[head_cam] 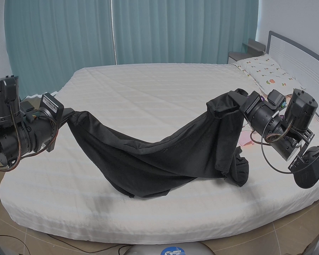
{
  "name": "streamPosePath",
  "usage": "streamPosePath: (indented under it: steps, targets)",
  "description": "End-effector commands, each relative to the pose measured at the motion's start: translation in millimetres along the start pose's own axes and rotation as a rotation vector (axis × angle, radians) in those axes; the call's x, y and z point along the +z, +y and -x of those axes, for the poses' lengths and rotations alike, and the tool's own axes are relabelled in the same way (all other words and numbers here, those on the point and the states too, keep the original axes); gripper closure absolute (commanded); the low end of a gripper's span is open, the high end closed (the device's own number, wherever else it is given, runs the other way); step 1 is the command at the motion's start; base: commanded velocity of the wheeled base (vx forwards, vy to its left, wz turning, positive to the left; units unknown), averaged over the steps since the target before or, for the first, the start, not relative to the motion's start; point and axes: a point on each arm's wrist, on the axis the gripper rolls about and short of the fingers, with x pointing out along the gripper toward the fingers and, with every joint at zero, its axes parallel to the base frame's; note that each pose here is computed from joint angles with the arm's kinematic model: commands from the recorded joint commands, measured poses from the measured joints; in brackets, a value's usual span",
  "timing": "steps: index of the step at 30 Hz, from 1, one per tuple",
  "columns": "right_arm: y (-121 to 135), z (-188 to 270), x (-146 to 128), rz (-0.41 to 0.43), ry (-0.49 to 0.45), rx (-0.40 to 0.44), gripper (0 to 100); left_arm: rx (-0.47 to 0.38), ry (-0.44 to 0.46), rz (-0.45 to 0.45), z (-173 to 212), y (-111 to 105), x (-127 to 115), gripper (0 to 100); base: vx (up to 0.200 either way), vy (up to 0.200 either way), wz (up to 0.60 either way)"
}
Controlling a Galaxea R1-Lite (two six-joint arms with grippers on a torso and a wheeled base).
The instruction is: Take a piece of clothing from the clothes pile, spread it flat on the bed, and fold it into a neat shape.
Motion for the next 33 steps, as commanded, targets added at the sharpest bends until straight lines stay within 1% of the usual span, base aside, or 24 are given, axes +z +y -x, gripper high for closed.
streamPosePath:
  steps: [1,5,12,17,20,21,22,25,27,28,31,33]
  targets:
    - [-6,5,-3,-0.001,0.014,-0.021,100,0.005,0.007,0.001,-1,1,-2,100,0.000,0.000,0.00]
    - [-9,14,-5,-0.003,0.030,-0.035,100,0.002,0.024,0.000,0,3,-3,100,-0.200,0.000,0.00]
    - [1,33,2,-0.006,0.021,-0.008,100,0.012,0.034,0.000,3,8,-5,100,-0.200,0.000,0.00]
    - [18,55,9,-0.014,0.010,0.049,100,-0.014,0.025,0.003,13,5,-3,100,-0.200,0.000,0.00]
    - [32,71,15,-0.024,-0.001,0.104,100,-0.044,0.010,0.005,22,1,1,100,-0.200,0.000,0.00]
    - [33,71,15,-0.024,-0.003,0.107,100,-0.046,0.008,0.005,22,1,1,100,-0.200,0.000,0.00]
    - [42,78,23,-0.025,-0.030,0.146,100,-0.061,-0.003,0.006,24,-2,3,100,-0.200,0.000,0.00]
    - [60,85,44,-0.030,-0.102,0.217,100,-0.092,-0.027,0.006,25,-12,9,100,-0.200,0.000,0.00]
    - [73,90,59,-0.034,-0.134,0.247,100,-0.120,-0.039,0.009,28,-20,14,100,0.000,0.000,0.00]
    - [76,91,63,-0.034,-0.133,0.246,100,-0.126,-0.043,0.010,30,-21,15,100,0.000,0.000,0.00]
    - [95,92,88,-0.041,-0.133,0.268,100,-0.181,-0.074,0.017,35,-36,24,100,0.000,0.000,0.00]
    - [97,85,99,-0.028,-0.136,0.266,100,-0.191,-0.091,0.020,34,-40,28,100,0.000,0.000,0.00]
